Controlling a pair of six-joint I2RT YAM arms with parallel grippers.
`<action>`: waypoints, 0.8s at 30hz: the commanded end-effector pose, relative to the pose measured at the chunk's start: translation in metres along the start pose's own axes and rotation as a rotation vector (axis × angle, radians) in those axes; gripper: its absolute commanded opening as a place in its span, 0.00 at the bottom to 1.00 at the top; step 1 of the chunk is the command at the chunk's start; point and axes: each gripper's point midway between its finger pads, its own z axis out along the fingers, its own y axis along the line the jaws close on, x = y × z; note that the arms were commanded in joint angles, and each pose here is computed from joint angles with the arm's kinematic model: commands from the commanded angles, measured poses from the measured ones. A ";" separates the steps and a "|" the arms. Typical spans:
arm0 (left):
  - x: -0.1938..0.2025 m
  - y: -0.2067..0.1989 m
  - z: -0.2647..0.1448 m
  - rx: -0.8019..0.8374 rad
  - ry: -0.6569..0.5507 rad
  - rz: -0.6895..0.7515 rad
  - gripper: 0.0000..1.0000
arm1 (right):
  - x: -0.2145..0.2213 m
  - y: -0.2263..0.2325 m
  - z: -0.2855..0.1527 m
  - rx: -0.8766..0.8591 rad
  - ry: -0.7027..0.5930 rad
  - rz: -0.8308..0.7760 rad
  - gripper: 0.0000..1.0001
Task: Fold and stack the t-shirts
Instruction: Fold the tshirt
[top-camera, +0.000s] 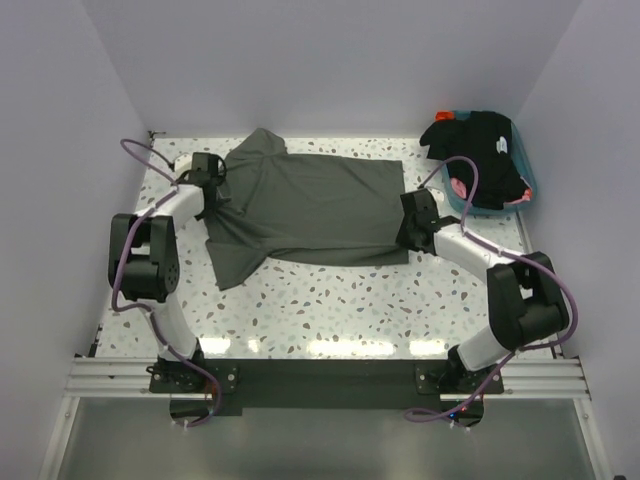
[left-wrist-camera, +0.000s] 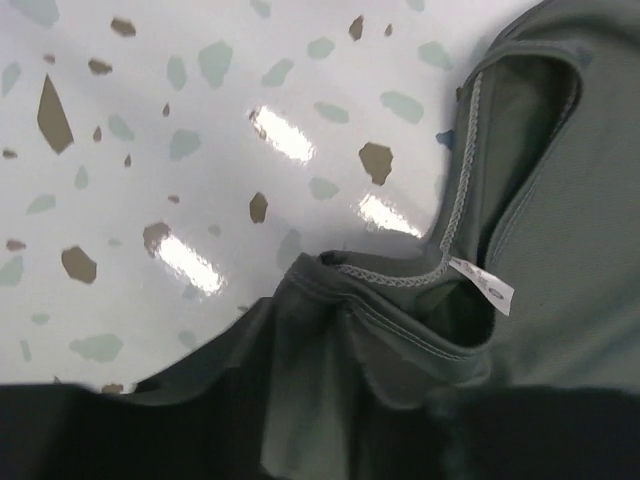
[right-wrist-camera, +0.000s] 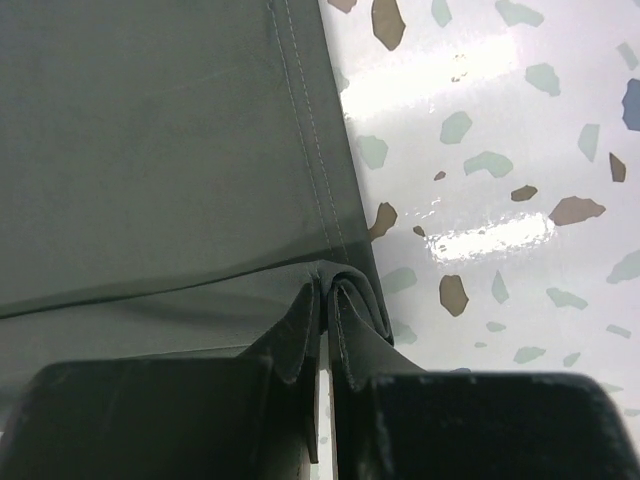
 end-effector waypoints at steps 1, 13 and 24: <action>-0.052 -0.015 -0.006 0.109 -0.091 -0.046 0.44 | 0.006 0.002 0.007 -0.023 0.010 -0.002 0.00; 0.021 0.051 -0.066 0.111 0.010 -0.285 0.86 | 0.013 0.006 0.007 -0.060 0.022 0.018 0.00; 0.133 0.066 -0.089 0.183 0.134 -0.310 0.74 | 0.020 0.003 0.004 -0.073 0.035 0.007 0.00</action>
